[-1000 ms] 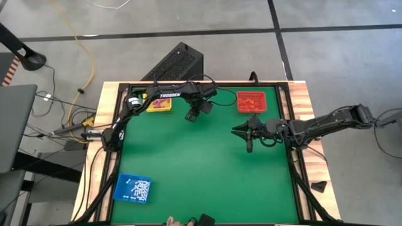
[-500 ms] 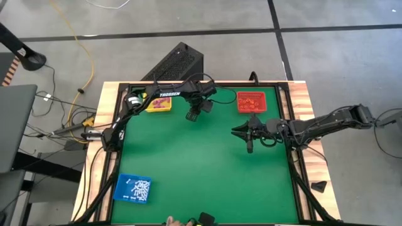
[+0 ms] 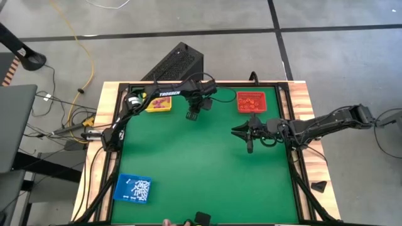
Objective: Sort Halloween decoration
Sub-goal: Put the white bone toy into the blue bin
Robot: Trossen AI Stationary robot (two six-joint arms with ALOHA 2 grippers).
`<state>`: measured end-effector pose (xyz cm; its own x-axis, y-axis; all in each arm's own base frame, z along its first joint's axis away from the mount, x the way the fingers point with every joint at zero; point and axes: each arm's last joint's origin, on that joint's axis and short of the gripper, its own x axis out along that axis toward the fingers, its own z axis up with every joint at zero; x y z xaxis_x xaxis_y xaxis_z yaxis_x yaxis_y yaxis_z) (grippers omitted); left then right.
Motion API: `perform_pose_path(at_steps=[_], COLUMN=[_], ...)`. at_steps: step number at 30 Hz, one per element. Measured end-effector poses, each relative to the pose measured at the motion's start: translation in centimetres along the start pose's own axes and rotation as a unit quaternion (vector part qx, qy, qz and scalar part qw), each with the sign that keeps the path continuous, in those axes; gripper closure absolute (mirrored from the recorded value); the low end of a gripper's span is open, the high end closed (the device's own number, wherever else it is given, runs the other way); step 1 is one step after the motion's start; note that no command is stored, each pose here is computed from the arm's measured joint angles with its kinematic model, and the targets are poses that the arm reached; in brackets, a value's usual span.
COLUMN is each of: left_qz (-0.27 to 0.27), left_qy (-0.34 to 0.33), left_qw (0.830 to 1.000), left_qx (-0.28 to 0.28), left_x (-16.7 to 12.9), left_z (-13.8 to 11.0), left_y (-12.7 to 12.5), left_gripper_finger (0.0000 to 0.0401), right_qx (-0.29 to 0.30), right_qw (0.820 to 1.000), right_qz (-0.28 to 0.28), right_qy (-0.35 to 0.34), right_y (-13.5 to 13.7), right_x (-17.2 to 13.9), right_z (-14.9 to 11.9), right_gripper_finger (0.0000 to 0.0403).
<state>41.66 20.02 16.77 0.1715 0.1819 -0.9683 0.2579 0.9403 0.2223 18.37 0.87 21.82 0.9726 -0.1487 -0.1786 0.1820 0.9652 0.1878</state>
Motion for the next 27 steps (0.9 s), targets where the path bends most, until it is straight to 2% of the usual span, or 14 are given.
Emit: perform_pose_path(at_steps=[6,12,20,27], left_qz=[-0.020,-0.048,0.002,0.003], left_qy=[0.012,0.045,0.036,0.027], left_qw=[1.000,0.995,0.993,0.988], left_qx=[-0.001,0.077,0.113,0.152], left_x=[-1.9,-1.1,0.5,0.5], left_z=[-0.1,-0.9,-0.7,-0.5], left_y=[0.6,-0.2,-0.2,-0.2], left_gripper_finger=[0.0314,0.0314,0.0295,0.0293], right_qx=[-0.004,-0.004,-0.004,-0.004], right_qw=[1.000,1.000,1.000,1.000], right_qz=[0.000,0.000,0.000,0.000], right_qy=[0.001,0.001,0.001,0.003], right_y=[0.0,0.0,0.0,0.0], right_x=[0.0,0.0,0.0,0.0], right_z=[0.0,0.0,0.0,-0.1], right_gripper_finger=[0.0294,0.0294,0.0294,0.0294])
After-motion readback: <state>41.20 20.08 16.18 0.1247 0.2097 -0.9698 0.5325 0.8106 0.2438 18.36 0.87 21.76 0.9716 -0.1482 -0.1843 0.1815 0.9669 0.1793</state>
